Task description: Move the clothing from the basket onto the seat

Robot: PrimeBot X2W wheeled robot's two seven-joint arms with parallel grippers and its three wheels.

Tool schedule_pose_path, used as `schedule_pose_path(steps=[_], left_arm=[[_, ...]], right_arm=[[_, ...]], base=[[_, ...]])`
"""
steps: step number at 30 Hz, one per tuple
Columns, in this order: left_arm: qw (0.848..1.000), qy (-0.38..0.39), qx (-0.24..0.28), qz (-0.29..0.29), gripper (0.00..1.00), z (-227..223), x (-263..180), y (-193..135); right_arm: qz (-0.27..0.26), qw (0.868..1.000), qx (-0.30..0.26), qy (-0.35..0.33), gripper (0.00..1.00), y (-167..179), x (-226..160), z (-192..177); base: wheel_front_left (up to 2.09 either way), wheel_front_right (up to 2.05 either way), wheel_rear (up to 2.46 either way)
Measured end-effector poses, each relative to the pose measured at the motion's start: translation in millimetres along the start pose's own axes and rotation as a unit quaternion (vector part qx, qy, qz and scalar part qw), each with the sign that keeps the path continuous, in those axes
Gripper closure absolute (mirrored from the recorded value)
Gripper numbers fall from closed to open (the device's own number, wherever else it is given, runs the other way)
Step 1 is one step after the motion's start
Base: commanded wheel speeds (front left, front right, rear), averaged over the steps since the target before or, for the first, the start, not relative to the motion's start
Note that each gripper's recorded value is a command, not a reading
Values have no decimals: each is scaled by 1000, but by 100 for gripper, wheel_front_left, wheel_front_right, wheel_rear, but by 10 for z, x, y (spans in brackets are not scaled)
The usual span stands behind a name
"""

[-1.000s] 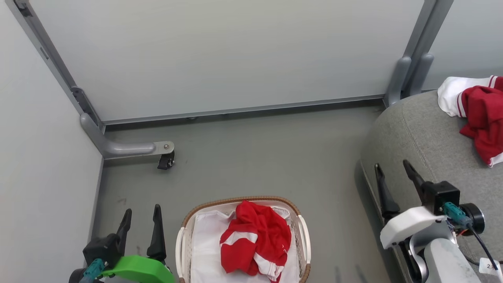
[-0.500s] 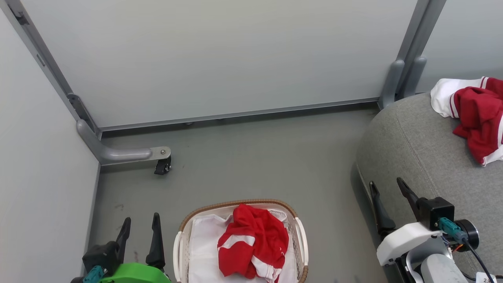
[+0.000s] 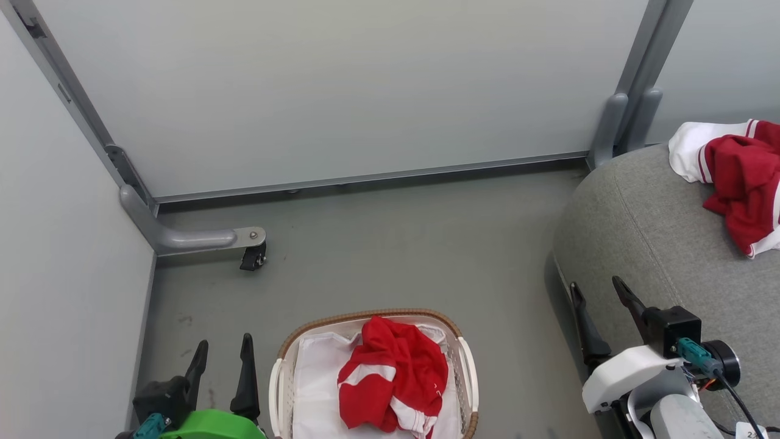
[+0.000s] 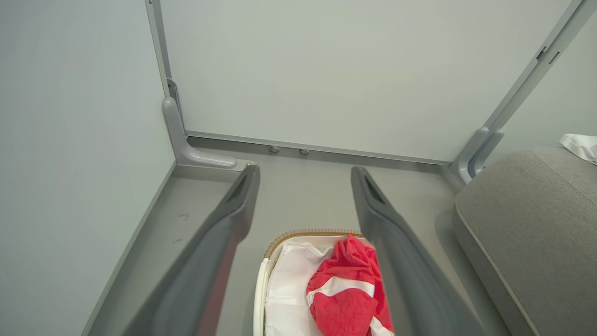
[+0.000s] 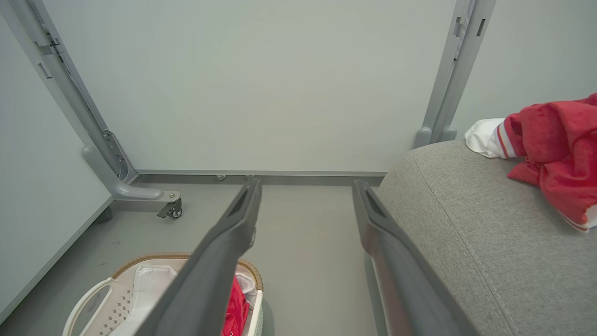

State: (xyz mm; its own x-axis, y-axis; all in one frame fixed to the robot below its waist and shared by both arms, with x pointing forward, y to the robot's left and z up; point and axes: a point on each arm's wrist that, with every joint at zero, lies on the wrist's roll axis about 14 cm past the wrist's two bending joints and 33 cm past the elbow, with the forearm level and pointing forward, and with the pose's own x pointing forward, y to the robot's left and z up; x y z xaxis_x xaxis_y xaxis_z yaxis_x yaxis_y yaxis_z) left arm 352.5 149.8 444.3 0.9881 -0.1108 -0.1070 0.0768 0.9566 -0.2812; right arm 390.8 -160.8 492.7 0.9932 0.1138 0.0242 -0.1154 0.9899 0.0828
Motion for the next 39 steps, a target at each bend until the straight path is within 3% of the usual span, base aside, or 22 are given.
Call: schedule_pose_path(steps=[9, 21, 31, 39], left_arm=[[999, 17, 14, -34, 0, -87, 85, -198], [986, 117, 38, -114, 0, -630, 463, -640], [951, 238, 86, -179, 0, -1400, 820, -859], [913, 334, 110, -207, 0, -2117, 899, -821]], right_arm=[[0, 1000, -1, -2, 0, -2, 7, 8], [-9, 1000, -8, -27, 0, -113, 256, 152], [-23, 999, -9, -24, 0, -294, 544, 40], [-43, 999, -9, -3, 0, -500, 703, -216]], base=[[0, 0, 0], [0, 0, 0], [0, 0, 0], [0, 0, 0]])
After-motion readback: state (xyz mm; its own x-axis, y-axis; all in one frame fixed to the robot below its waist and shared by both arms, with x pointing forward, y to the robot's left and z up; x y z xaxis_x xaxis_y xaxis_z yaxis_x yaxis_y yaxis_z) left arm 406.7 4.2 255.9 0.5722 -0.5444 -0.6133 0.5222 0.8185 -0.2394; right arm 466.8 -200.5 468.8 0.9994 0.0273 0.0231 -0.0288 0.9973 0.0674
